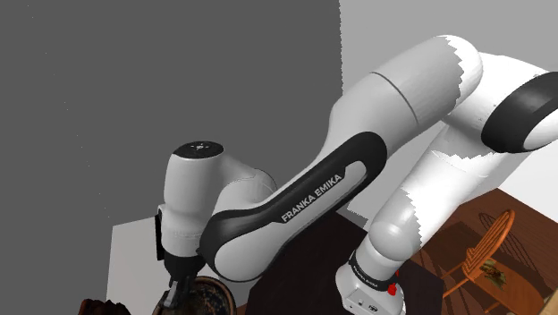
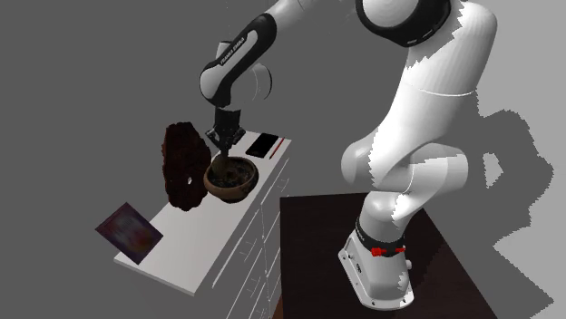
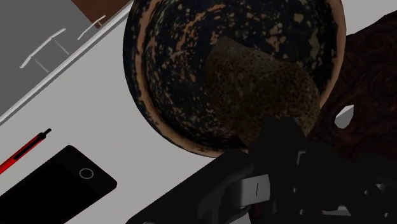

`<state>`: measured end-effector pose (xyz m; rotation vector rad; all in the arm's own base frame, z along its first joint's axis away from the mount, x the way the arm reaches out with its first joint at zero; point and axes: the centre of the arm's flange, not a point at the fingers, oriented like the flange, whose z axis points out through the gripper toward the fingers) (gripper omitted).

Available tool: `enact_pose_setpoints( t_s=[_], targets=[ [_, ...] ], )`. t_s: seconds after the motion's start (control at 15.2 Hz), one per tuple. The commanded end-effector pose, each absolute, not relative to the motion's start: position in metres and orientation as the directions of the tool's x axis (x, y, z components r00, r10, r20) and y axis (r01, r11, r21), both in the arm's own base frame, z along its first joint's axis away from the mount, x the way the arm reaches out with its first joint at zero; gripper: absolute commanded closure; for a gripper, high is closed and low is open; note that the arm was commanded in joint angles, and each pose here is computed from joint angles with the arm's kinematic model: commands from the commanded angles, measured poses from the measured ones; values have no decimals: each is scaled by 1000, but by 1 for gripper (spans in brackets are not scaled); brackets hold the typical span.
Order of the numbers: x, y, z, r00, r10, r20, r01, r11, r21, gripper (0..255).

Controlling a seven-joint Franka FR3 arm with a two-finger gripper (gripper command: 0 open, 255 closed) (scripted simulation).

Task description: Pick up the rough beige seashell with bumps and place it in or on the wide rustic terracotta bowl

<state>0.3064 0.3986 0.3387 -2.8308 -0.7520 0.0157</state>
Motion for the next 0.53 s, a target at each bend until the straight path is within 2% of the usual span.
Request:
enact_pose_setpoints(
  t_s=[0.0,0.33,0.46],
  targets=[
    [303,397,334,868,495,28,490,-847,-205,0],
    [303,396,334,868,495,28,490,-847,-205,0],
    [305,391,359,868,495,28,490,-847,-205,0]
  ],
)
